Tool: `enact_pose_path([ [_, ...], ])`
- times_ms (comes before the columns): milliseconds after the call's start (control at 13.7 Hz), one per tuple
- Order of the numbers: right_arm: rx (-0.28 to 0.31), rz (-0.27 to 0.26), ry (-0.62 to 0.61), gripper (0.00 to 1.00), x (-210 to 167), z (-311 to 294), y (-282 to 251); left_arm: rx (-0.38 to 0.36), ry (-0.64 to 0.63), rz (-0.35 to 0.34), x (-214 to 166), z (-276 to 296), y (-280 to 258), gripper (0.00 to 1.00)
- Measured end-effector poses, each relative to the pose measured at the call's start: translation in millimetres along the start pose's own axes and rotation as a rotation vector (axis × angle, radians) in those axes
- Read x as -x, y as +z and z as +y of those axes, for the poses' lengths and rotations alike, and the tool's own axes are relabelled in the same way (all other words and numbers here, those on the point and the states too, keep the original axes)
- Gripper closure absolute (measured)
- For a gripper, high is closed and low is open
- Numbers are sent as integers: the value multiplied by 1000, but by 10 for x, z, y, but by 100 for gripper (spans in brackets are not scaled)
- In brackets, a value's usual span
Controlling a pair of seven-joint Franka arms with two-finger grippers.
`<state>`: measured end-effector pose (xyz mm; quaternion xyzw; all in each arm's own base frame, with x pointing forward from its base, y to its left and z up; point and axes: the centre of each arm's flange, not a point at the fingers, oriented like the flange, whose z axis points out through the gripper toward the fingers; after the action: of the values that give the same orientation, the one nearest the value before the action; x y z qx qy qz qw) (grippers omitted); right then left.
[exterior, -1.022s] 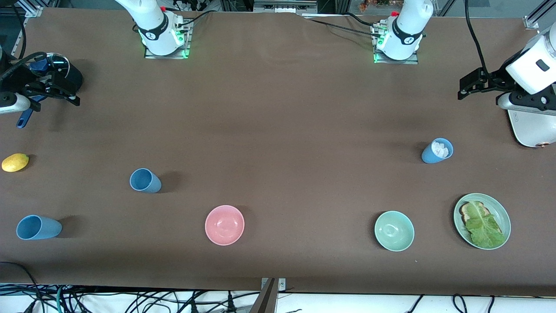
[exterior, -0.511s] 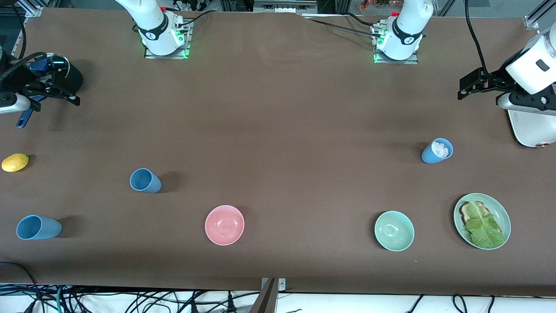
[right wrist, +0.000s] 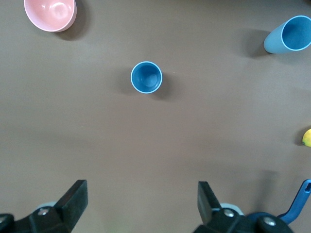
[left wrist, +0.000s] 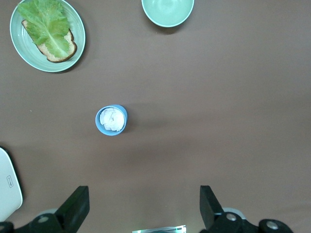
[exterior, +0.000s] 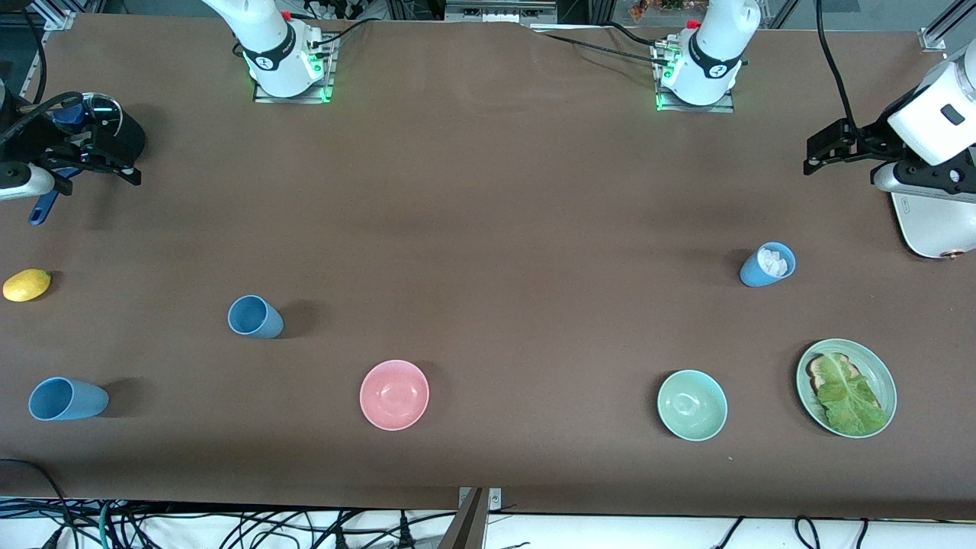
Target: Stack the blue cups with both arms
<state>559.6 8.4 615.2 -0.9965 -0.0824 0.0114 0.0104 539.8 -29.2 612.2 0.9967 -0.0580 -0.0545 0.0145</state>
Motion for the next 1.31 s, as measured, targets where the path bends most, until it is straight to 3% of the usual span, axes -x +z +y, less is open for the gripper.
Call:
enact_pose_path([
  [1314, -5, -40, 1, 0, -49, 9, 220, 0, 0, 0, -7, -1, 7, 0],
])
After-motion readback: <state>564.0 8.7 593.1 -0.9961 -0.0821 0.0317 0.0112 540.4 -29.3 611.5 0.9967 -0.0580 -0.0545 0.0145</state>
